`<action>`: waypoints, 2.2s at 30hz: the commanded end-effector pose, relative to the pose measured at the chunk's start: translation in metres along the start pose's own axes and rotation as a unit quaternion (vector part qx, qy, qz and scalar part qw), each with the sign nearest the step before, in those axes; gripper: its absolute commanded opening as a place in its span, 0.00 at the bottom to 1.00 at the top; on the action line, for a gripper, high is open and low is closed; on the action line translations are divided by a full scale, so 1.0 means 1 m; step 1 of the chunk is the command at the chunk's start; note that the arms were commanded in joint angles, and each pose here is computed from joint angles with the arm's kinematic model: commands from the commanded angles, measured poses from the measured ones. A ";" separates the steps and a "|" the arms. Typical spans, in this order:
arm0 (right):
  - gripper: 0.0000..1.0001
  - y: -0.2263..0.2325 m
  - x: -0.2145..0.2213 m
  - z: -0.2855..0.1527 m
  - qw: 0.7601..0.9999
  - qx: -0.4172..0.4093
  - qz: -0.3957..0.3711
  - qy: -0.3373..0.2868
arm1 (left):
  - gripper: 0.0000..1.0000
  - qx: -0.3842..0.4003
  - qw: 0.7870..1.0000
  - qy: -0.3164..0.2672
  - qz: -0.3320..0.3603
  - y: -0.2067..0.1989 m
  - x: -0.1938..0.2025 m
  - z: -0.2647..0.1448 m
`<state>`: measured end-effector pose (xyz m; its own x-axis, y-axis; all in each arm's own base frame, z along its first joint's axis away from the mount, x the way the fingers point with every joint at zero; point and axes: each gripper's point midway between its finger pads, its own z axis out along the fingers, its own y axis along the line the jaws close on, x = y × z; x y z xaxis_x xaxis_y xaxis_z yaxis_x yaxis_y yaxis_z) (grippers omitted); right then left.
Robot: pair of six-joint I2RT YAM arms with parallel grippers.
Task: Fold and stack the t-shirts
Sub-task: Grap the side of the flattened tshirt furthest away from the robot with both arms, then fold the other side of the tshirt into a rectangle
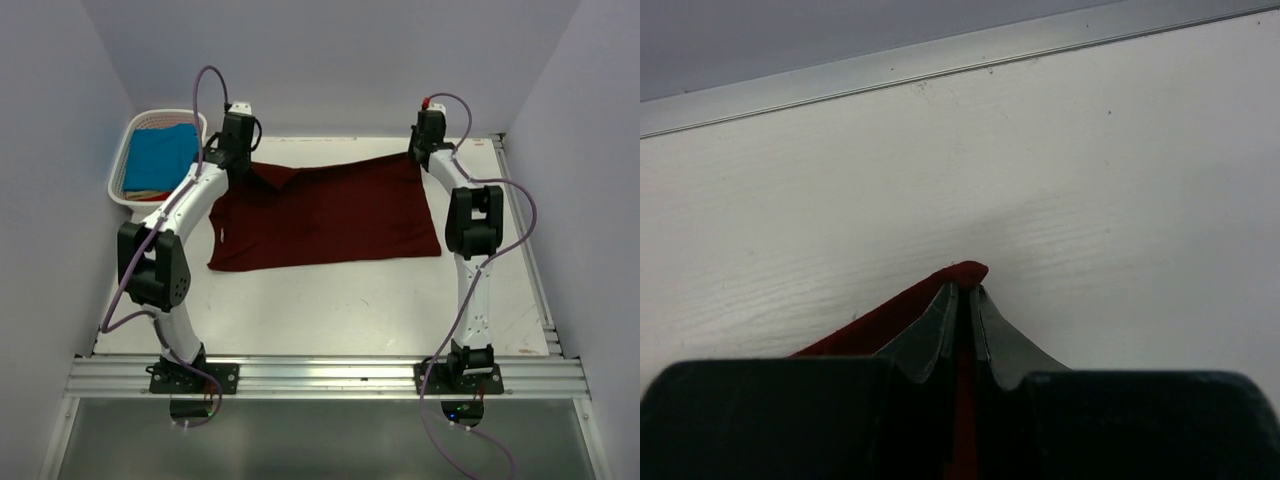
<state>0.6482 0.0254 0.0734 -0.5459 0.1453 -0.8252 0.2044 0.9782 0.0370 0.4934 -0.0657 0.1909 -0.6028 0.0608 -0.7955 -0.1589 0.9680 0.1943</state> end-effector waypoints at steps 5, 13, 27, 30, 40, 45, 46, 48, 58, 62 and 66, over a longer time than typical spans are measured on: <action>0.08 -0.017 -0.055 -0.051 0.998 0.018 0.004 -0.063 | 0.00 -0.004 1.000 0.008 -0.019 0.013 0.006 -0.019; 0.04 -0.031 -0.031 -0.088 0.999 0.032 0.013 -0.037 | 0.00 0.010 0.999 0.037 -0.018 0.014 0.033 -0.029; 0.00 -0.028 0.028 -0.134 0.998 0.037 -0.002 0.041 | 0.00 0.012 0.997 0.069 -0.015 0.025 0.066 -0.050; 0.00 -0.030 0.036 -0.144 0.998 0.043 -0.006 0.044 | 0.00 0.014 0.997 0.077 -0.014 0.026 0.077 -0.053; 0.00 -0.038 0.066 -0.145 0.995 0.074 -0.032 0.064 | 0.00 0.044 0.993 0.112 -0.018 0.016 0.116 -0.055; 0.00 -0.046 0.065 -0.138 0.992 0.103 -0.037 0.062 | 0.00 0.047 0.993 0.110 -0.018 0.017 0.116 -0.057; 0.00 -0.047 0.063 -0.136 0.991 0.109 -0.038 0.063 | 0.00 0.047 0.993 0.110 -0.018 0.017 0.115 -0.058; 0.00 -0.053 0.067 -0.130 0.988 0.131 -0.045 0.073 | 0.00 0.044 0.993 0.110 -0.016 0.018 0.114 -0.058; 0.00 -0.059 0.099 -0.134 0.983 0.140 -0.046 0.112 | 0.00 0.040 0.993 0.111 -0.013 0.021 0.112 -0.060; 0.00 -0.062 0.106 -0.136 0.981 0.143 -0.045 0.119 | 0.00 0.043 0.992 0.115 -0.012 0.020 0.114 -0.061; 0.00 -0.063 0.108 -0.138 0.980 0.147 -0.044 0.125 | 0.00 0.051 0.992 0.116 -0.016 0.019 0.115 -0.065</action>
<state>0.4679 0.0064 0.0516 -0.7590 0.1170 -0.6405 0.3145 0.9272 -0.2033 0.3697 -0.0564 0.1184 -0.7966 0.0104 -0.6044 -0.0931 0.9858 0.1398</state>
